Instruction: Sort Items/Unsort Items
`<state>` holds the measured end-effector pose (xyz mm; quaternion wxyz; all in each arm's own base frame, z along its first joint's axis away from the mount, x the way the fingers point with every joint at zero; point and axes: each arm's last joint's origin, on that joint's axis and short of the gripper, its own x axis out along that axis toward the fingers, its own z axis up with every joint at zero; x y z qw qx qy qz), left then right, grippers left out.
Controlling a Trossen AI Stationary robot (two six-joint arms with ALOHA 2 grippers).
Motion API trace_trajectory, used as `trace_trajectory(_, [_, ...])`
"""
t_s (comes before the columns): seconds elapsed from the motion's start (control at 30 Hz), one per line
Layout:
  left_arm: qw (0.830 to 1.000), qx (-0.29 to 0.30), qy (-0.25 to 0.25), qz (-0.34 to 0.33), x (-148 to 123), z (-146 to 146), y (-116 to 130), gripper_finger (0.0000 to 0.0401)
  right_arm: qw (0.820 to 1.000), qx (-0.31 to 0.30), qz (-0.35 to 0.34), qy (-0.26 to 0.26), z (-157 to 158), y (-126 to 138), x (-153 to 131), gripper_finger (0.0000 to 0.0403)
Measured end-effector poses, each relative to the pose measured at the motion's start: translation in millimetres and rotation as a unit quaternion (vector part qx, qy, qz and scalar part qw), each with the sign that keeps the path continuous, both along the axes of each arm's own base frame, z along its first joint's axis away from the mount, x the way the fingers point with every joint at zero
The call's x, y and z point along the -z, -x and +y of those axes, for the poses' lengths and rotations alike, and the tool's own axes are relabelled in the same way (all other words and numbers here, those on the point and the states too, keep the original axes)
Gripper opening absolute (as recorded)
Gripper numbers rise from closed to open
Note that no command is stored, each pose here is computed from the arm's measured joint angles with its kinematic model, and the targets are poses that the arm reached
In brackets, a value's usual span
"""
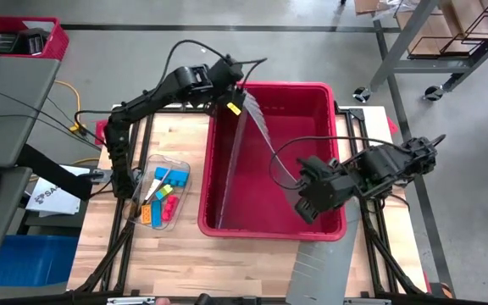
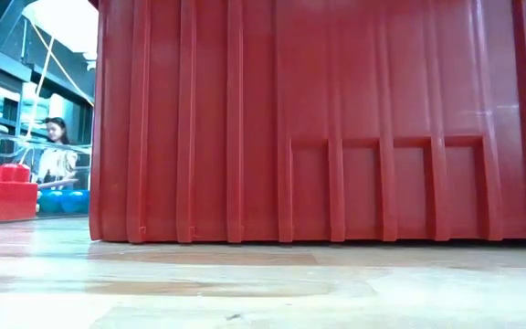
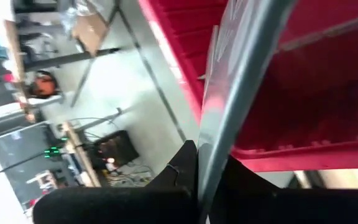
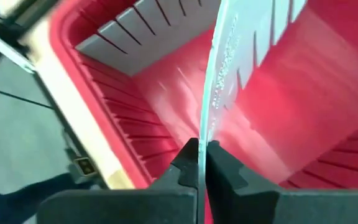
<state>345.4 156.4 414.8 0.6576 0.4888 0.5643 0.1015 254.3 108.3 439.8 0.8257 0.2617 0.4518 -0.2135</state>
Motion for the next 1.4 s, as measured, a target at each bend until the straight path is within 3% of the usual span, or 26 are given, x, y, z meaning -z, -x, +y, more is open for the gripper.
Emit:
trace_trajectory(0.3, [0.985, 0.116, -0.054, -0.115, -38.3, -6.1, -15.4, 0.0002, 0.996, -0.018, -0.067, -0.051, 6.1, 5.0, -25.1, 0.0000])
trace_trajectory(0.6, [0.971, 0.204, -0.033, -0.123, -15.5, -17.3, -53.1, 0.0001, 0.990, 0.034, -0.099, -0.098, 37.9, -13.3, -11.8, 0.0000])
trace_trajectory(0.77, [0.967, 0.220, -0.026, -0.128, -1.1, -18.5, -70.9, 0.0001, 0.984, 0.083, -0.121, -0.106, 46.5, -15.8, -9.0, 0.0001])
trace_trajectory(1.03, [0.972, 0.200, -0.005, -0.121, 13.3, -13.6, -78.6, 0.0001, 0.984, 0.138, -0.076, -0.085, 50.1, 6.8, -5.4, 0.0000])
trace_trajectory(1.4, [0.973, 0.206, 0.014, -0.108, 42.2, -7.4, -99.6, 0.0001, 0.977, 0.173, -0.078, -0.097, 51.2, 8.8, -3.6, 0.0000])
